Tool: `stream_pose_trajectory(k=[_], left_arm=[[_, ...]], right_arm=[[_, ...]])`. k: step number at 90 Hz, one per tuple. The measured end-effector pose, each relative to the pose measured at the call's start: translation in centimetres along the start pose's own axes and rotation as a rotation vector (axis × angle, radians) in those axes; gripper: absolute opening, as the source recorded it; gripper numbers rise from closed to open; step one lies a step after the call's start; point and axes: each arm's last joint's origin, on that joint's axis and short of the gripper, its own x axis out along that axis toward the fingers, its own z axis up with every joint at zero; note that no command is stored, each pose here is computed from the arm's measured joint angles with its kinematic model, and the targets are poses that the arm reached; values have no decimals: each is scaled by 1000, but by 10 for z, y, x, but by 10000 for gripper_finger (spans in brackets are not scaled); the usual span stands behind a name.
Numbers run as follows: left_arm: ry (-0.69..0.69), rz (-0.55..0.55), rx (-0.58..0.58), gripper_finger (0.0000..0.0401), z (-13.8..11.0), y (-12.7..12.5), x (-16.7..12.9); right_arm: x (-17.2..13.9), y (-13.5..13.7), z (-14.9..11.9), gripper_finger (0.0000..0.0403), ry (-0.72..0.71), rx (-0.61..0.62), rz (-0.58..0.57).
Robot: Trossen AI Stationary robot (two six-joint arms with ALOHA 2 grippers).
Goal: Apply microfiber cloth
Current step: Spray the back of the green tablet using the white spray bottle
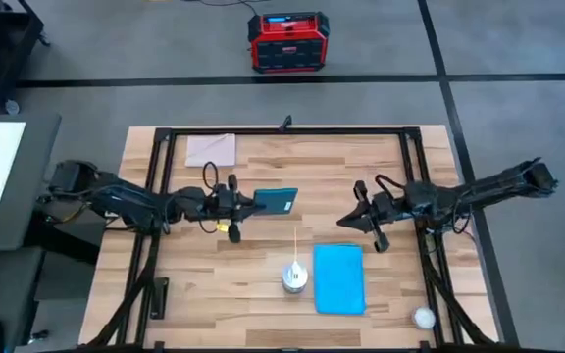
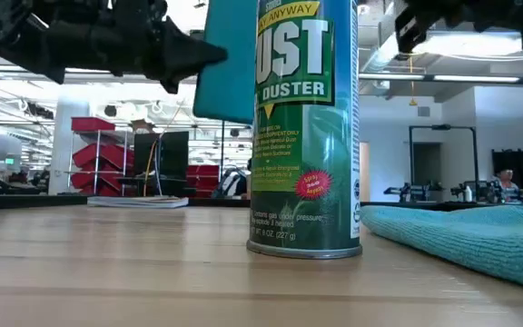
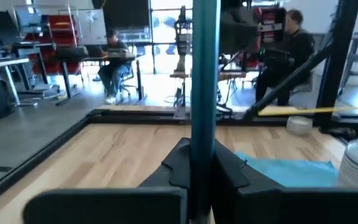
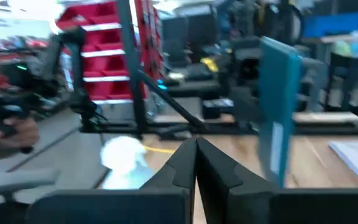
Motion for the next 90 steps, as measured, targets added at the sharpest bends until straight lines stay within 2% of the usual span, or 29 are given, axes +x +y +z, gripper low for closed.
stream_pose_trajectory(k=[10, 27, 50, 79, 90], left_arm=[[-7, -15, -7, 3, -1, 7, 1], [-17, -36, -23, 3, 0, 18, 2], [-13, -93, -29, 3, 0, 21, 2], [19, -114, -16, 3, -3, 23, 3], [49, -115, -2, 3, -1, 23, 6]], right_arm=[[3, 6, 1, 0, 4, 19, -2], [25, 13, 8, 0, 157, 15, -66], [60, 18, 31, 0, 300, -22, -65], [97, 30, 36, 0, 469, -33, -56], [107, 35, 41, 0, 491, -41, -44]])
